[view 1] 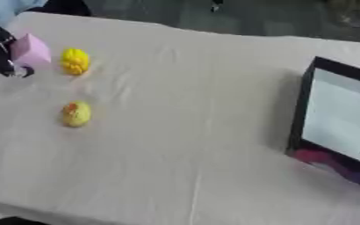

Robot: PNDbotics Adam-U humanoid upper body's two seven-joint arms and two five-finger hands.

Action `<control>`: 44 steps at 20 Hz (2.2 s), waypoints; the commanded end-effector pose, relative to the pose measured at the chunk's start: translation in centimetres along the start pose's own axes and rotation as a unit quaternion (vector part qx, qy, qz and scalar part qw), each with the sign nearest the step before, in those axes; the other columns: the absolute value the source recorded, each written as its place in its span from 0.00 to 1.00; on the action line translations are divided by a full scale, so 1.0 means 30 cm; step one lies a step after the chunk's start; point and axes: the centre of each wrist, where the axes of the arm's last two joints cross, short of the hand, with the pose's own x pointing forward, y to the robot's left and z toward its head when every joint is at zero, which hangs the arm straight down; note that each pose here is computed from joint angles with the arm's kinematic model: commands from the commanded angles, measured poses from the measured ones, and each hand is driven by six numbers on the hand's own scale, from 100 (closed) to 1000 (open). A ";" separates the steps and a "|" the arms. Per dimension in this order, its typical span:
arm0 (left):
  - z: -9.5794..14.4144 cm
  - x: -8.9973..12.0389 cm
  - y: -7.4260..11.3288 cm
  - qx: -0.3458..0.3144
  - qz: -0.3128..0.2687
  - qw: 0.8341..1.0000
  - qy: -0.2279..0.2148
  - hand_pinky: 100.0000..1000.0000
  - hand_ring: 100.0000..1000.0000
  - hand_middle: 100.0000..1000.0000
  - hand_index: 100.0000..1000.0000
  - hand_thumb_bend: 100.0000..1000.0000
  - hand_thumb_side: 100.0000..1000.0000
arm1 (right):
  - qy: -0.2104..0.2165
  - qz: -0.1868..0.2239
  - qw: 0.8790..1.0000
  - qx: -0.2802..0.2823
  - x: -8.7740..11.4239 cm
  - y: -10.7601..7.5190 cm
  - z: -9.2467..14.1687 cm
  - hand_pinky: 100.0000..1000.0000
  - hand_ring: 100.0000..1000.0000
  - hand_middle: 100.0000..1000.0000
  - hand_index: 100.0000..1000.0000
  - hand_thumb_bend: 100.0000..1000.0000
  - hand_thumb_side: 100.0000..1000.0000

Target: Pick up the objects with one hand, pass them to the other hand, and then place them into the box on the other side of the table.

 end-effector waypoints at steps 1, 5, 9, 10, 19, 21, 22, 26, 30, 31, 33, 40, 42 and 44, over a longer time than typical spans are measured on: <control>0.046 0.065 0.034 0.036 -0.007 0.998 -0.042 0.74 0.60 0.44 0.49 0.00 0.00 | -0.032 0.022 0.999 0.033 0.051 -0.032 -0.047 1.00 1.00 1.00 1.00 0.00 0.75; 0.056 0.164 -0.010 0.064 -0.014 0.994 -0.087 0.72 0.60 0.44 0.49 0.00 0.00 | -0.071 0.045 0.993 0.088 0.101 -0.051 -0.120 1.00 1.00 1.00 1.00 0.00 0.72; 0.060 0.250 -0.052 0.075 -0.025 0.990 -0.120 0.72 0.59 0.43 0.48 0.00 0.00 | -0.103 0.075 0.981 0.146 0.156 -0.055 -0.199 1.00 1.00 1.00 1.00 0.00 0.68; 0.059 0.267 -0.064 0.076 -0.025 0.988 -0.129 0.72 0.59 0.43 0.48 0.00 0.00 | -0.114 0.083 0.977 0.161 0.170 -0.054 -0.220 1.00 1.00 1.00 1.00 0.00 0.66; 0.026 0.400 -0.184 0.082 -0.012 0.977 -0.197 0.73 0.58 0.42 0.47 0.00 0.00 | -0.152 0.140 0.946 0.249 0.255 -0.008 -0.348 1.00 1.00 1.00 1.00 0.00 0.52; 0.021 0.428 -0.213 0.085 -0.007 0.974 -0.210 0.73 0.58 0.42 0.47 0.00 0.00 | -0.152 0.147 0.942 0.262 0.264 0.009 -0.367 1.00 1.00 1.00 1.00 0.00 0.51; 0.019 0.440 -0.225 0.088 -0.005 0.972 -0.216 0.73 0.58 0.42 0.47 0.00 0.00 | -0.153 0.151 0.939 0.268 0.269 0.016 -0.376 1.00 1.00 1.00 1.00 0.00 0.50; 0.023 0.486 -0.276 0.094 0.003 0.963 -0.251 0.73 0.58 0.41 0.47 0.00 0.01 | -0.162 0.172 0.927 0.291 0.291 0.043 -0.409 1.00 1.00 1.00 1.00 0.00 0.49; 0.030 0.527 -0.316 0.095 0.016 0.956 -0.277 0.73 0.57 0.41 0.46 0.00 0.02 | -0.165 0.187 0.917 0.311 0.301 0.072 -0.432 1.00 1.00 1.00 1.00 0.00 0.48; 0.032 0.535 -0.323 0.097 0.018 0.954 -0.282 0.73 0.57 0.41 0.46 0.00 0.01 | -0.166 0.190 0.915 0.315 0.302 0.079 -0.436 1.00 1.00 1.00 1.00 0.00 0.48; 0.037 0.550 -0.335 0.102 0.020 0.951 -0.291 0.73 0.57 0.41 0.46 0.00 0.01 | -0.166 0.194 0.912 0.321 0.302 0.092 -0.442 1.00 1.00 1.00 1.00 0.00 0.48; 0.057 0.611 -0.383 0.120 0.025 0.938 -0.324 0.72 0.57 0.40 0.46 0.00 0.00 | -0.163 0.212 0.899 0.345 0.305 0.130 -0.462 0.99 1.00 1.00 1.00 0.00 0.49; 0.063 0.631 -0.392 0.123 0.024 0.934 -0.334 0.72 0.56 0.40 0.45 0.00 0.00 | -0.161 0.217 0.896 0.351 0.306 0.141 -0.467 0.99 1.00 1.00 1.00 0.00 0.50; 0.069 0.653 -0.401 0.125 0.022 0.930 -0.345 0.72 0.56 0.40 0.45 0.00 0.00 | -0.158 0.219 0.896 0.353 0.309 0.151 -0.473 0.99 1.00 1.00 1.00 0.00 0.50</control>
